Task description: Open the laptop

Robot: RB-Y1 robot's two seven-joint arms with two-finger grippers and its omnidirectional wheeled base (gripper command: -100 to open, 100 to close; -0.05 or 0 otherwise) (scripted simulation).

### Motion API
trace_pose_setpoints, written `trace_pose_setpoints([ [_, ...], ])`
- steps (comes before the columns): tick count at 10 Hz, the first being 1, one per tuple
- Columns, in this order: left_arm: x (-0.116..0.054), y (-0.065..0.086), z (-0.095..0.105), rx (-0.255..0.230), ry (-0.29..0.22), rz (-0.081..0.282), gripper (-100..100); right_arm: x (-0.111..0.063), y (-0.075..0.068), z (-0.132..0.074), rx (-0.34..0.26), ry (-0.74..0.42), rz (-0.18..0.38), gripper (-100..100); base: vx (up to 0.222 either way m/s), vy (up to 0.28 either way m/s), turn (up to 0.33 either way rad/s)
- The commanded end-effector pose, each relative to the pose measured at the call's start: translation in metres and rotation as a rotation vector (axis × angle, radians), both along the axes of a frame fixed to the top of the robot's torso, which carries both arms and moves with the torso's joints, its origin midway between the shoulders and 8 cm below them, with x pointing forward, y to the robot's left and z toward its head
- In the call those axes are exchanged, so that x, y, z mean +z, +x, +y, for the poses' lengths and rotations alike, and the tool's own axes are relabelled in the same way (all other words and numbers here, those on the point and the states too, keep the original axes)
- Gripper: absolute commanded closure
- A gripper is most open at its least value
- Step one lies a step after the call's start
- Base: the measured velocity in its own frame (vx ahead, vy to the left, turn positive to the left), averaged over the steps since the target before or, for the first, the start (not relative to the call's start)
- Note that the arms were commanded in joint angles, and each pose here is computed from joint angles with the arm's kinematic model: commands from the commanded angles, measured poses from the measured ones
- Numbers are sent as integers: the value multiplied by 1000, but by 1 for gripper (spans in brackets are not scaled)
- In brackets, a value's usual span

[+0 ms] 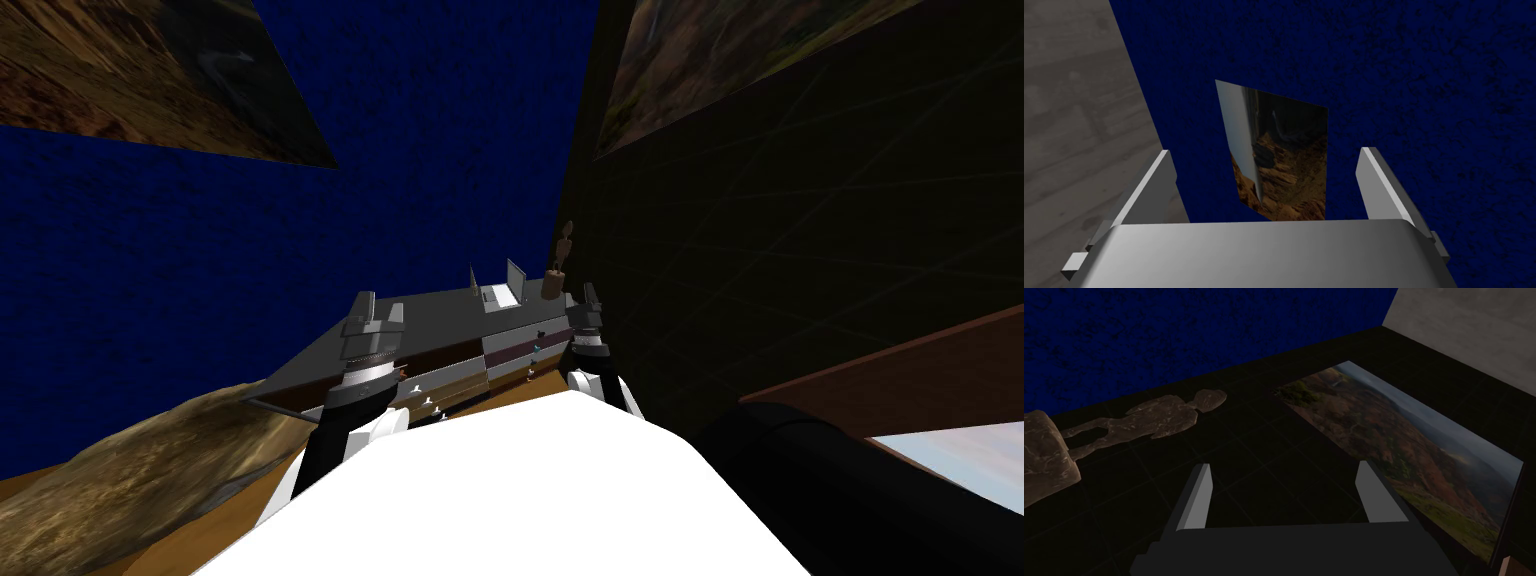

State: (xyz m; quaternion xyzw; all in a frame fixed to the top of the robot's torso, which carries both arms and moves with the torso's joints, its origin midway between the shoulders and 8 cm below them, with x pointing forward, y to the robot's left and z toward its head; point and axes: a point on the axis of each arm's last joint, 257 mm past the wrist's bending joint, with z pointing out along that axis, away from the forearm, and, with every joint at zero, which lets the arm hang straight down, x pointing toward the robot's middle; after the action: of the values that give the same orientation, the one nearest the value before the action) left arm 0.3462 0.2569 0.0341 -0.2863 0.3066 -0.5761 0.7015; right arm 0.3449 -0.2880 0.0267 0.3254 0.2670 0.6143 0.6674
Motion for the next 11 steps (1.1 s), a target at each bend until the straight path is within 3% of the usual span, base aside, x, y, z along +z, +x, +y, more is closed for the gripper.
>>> trace_pose_setpoints([
  [1,0,0,0,0,0,0,0,0,0,0,0,0,0,0,0,0,0],
  [9,0,0,0,0,0,0,0,0,0,0,0,0,0,0,0,0,0],
  [10,0,0,0,0,0,0,0,-4,3,3,9,-49,17,-100,7,9,33],
  [11,0,0,0,0,0,0,0,-7,5,5,12,-87,32,-100,4,16,45],
])
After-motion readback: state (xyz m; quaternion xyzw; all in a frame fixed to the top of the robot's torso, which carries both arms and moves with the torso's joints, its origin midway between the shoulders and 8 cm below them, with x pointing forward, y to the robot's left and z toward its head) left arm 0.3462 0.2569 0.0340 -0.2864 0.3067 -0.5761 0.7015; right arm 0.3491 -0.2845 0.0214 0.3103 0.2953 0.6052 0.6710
